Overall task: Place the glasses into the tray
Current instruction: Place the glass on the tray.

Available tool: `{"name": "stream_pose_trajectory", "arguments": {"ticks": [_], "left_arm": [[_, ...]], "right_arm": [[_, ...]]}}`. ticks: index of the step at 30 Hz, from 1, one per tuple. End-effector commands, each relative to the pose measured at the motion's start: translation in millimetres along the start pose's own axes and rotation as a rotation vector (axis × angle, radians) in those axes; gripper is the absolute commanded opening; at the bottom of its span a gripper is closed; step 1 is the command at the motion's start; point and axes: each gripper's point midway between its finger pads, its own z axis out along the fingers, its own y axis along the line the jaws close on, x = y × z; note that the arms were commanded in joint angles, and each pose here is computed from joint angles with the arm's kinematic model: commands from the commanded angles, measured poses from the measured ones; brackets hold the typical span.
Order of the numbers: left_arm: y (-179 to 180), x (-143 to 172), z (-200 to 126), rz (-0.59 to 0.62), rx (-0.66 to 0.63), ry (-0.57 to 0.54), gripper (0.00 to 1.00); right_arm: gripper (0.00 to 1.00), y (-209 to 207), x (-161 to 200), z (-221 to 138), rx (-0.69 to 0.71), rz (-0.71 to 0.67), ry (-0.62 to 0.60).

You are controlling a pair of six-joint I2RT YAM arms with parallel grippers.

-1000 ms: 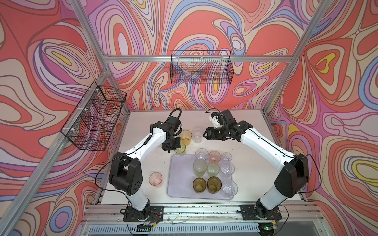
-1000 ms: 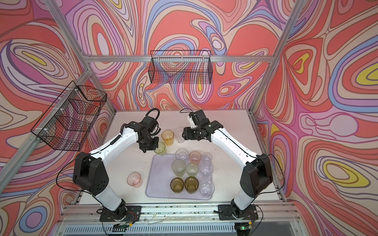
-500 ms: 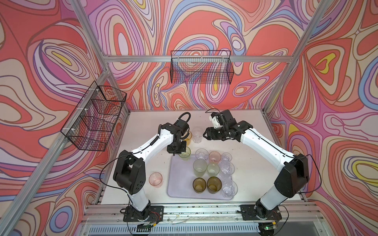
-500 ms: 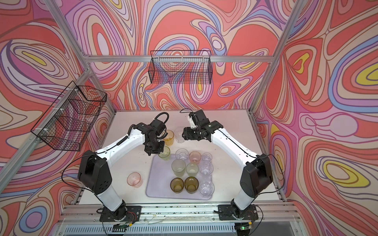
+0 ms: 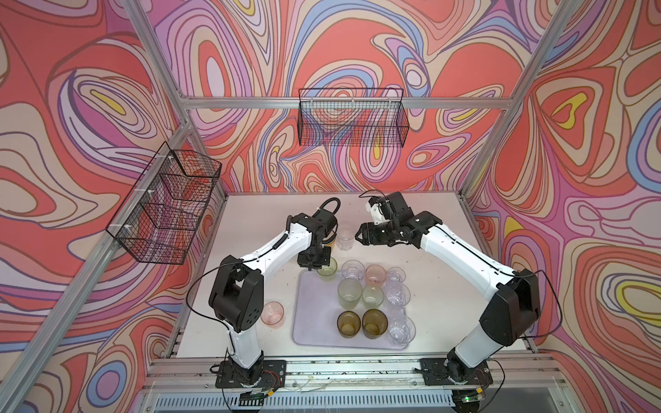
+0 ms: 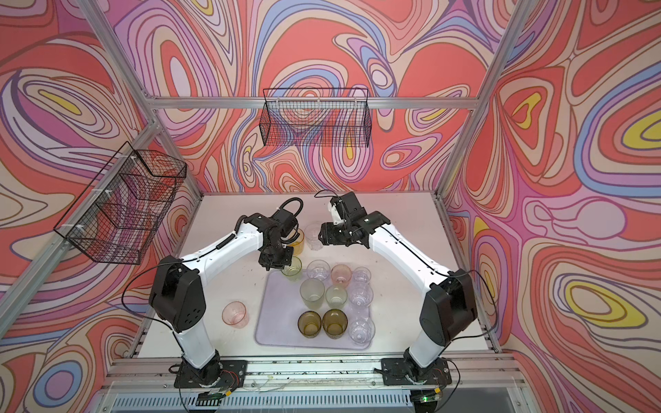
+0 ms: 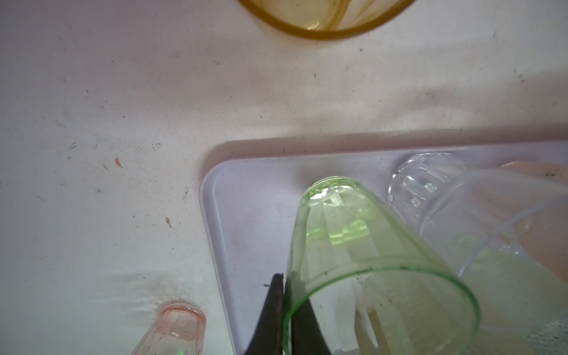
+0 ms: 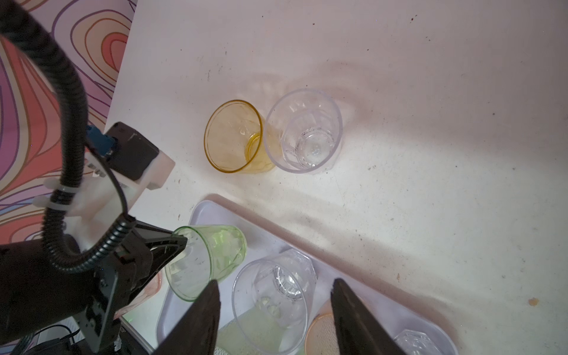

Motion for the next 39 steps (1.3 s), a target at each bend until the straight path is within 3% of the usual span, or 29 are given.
{"name": "stream_pose_trajectory", "arguments": {"ticks": [1, 39], "left_arm": [[0.3, 3.9, 1.0, 0.000, -0.030, 0.027, 0.00], [-4.2, 7.7, 31.3, 0.011, -0.068, 0.075, 0.04]], "right_arm": [[0.60, -1.1, -3.2, -2.8, 0.000, -0.007, -0.010], [0.60, -4.8, 1.5, -0.8, 0.011, 0.000, -0.002]]}}
